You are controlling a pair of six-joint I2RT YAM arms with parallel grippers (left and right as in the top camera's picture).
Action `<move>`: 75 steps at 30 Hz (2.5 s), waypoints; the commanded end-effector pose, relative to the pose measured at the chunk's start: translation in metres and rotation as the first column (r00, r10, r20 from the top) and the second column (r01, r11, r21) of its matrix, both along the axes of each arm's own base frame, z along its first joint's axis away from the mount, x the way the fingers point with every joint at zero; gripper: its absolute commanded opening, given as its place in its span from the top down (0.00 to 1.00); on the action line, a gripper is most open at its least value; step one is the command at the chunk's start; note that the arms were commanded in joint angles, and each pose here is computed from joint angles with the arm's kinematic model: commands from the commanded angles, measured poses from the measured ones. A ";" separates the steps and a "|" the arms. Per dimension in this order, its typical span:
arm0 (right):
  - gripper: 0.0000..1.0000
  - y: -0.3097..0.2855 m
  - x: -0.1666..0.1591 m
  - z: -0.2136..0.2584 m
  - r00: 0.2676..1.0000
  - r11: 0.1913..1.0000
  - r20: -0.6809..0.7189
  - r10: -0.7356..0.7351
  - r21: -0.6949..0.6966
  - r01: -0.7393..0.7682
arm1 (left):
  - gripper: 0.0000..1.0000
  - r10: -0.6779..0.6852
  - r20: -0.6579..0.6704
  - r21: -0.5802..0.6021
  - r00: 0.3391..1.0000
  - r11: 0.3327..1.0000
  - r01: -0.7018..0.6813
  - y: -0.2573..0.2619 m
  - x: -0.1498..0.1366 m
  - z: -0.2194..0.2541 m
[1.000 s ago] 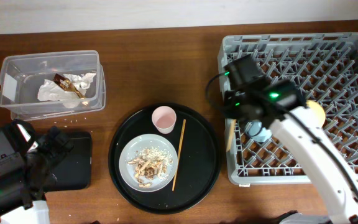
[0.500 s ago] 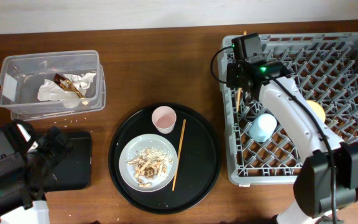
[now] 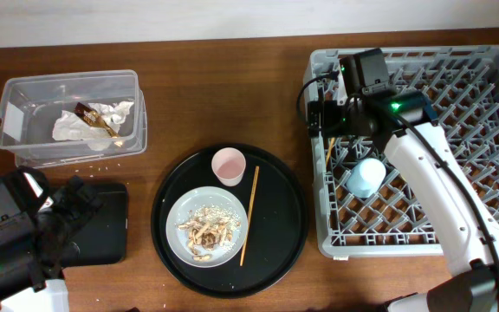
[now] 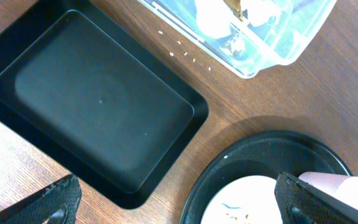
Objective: Sort waste into correct bins and load items into the dishwasher rack
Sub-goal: 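Carry the chopstick to the rack's left edge and insert it upright, then move the right gripper to the pink cup on the tray and grasp it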
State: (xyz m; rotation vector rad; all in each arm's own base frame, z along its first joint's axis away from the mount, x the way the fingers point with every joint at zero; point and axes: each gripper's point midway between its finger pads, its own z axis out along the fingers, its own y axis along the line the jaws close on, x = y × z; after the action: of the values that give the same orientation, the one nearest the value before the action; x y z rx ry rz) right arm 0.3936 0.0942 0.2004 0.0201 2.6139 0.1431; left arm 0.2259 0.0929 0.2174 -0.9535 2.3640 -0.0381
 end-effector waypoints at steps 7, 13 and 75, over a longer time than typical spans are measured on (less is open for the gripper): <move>0.38 -0.051 0.081 -0.026 0.952 0.962 0.162 -0.259 -0.049 0.270 | 0.01 0.007 0.012 0.013 1.000 1.000 -0.008 0.003 0.001 0.006; 0.47 -0.074 0.120 -0.071 0.938 0.945 0.129 -0.323 0.095 0.312 | 0.01 0.007 0.012 0.013 1.000 1.000 -0.008 0.003 0.001 0.006; 0.45 0.071 -0.078 0.011 0.883 0.899 -0.307 0.355 0.370 -0.233 | 0.01 0.007 0.012 0.013 1.000 1.000 -0.008 0.003 0.001 0.006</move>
State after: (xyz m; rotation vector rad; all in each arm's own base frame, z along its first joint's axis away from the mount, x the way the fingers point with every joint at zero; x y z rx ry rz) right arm 0.3394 0.1350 0.2205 -0.2636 2.8359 0.6652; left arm 0.2259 0.0928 0.2172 -0.9534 2.3649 -0.0383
